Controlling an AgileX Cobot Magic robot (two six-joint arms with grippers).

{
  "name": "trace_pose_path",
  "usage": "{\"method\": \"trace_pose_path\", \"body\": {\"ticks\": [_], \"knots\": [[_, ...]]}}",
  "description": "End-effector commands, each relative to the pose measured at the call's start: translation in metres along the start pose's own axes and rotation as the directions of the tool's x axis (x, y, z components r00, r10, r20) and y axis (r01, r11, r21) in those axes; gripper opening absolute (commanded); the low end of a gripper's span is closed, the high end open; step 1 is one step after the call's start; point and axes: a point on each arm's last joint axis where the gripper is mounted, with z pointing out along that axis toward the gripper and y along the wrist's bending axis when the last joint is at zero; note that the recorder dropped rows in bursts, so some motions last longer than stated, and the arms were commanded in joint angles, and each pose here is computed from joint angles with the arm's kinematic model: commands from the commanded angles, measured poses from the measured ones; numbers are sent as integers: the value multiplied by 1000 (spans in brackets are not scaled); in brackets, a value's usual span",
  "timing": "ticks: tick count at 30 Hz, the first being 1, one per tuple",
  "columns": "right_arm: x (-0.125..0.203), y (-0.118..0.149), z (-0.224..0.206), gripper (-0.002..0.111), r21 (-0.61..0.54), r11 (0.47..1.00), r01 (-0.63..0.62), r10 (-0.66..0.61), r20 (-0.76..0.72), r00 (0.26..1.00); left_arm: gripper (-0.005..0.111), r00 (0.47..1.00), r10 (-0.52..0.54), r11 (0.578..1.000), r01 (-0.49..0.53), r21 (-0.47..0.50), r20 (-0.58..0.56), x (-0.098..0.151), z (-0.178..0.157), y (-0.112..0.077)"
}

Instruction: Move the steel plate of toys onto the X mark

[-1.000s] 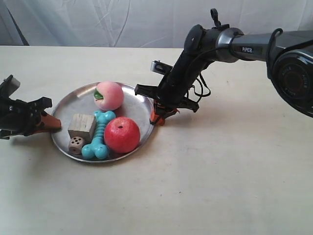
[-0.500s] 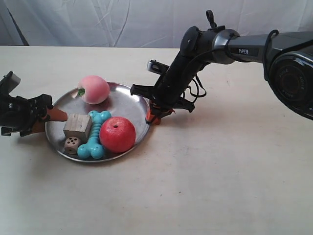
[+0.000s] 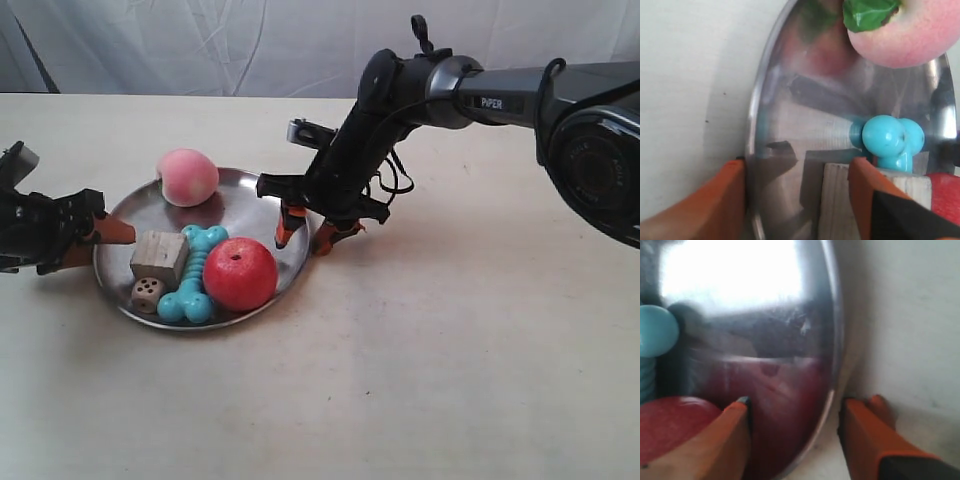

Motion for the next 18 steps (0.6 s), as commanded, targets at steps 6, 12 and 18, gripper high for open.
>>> {"method": "trace_pose_path", "body": {"ticks": [6, 12, 18], "knots": [[2, -2, -26, 53, 157, 987, 41, -45, 21, 999, 56, 998, 13, 1000, -14, 18, 62, -9, -20, -4], [4, 6, -47, 53, 167, 984, 60, -70, 52, 996, 51, 999, -28, 998, 26, 52, 40, -3, -21, -7], [8, 22, -93, 20, 229, 966, 122, -156, 136, 978, 13, 998, -49, 985, 42, 167, 38, -5, -37, -31]]}}
